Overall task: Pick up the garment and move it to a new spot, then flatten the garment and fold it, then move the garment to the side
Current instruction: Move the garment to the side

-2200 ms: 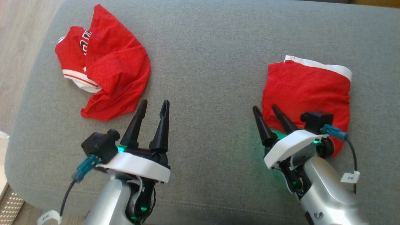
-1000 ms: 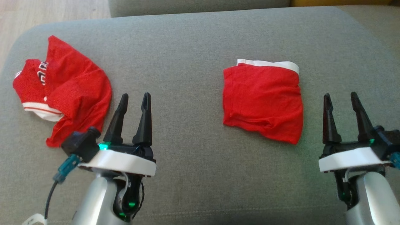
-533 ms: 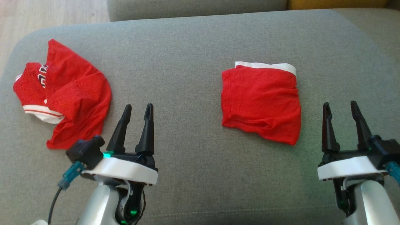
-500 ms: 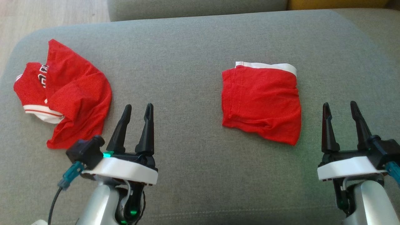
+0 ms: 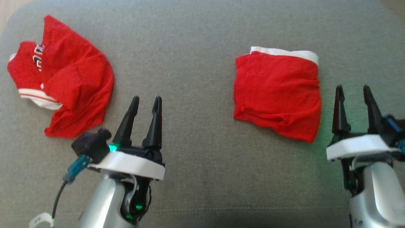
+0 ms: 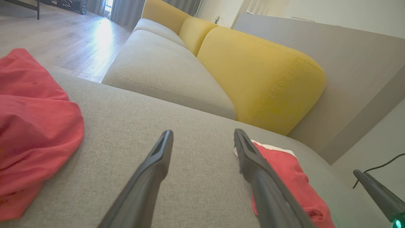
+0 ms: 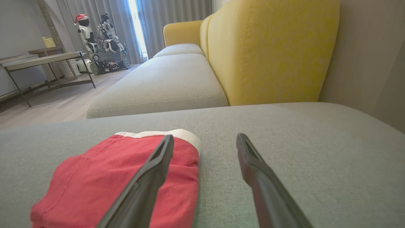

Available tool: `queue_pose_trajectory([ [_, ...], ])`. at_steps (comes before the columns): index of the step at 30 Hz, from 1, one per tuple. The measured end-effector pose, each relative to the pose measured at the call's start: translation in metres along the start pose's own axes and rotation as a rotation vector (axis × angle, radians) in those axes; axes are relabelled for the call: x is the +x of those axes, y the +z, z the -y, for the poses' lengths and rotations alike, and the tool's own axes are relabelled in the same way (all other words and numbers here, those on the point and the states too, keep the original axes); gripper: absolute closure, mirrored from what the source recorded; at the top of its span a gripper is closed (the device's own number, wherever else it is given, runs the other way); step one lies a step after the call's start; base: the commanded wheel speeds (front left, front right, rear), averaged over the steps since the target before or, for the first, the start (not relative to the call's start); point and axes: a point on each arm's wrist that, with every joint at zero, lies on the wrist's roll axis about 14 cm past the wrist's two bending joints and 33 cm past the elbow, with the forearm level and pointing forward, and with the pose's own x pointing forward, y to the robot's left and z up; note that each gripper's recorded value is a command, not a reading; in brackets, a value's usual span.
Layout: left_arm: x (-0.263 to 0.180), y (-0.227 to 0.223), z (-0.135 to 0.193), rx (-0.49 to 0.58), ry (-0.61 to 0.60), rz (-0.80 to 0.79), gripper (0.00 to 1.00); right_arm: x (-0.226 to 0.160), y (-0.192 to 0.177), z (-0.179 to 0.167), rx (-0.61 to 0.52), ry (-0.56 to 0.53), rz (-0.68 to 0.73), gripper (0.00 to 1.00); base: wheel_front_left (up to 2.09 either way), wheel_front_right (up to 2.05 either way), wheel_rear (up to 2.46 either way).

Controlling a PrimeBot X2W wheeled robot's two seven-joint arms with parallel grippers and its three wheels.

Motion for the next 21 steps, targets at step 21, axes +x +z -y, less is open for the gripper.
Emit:
queue_pose_trajectory([
  [21,0.008,-0.005,-0.025,0.016,0.056,-0.013,0.0,0.038,-0.088,-0.023,0.139,0.042,-0.33,0.0,0.0,0.0,0.0],
])
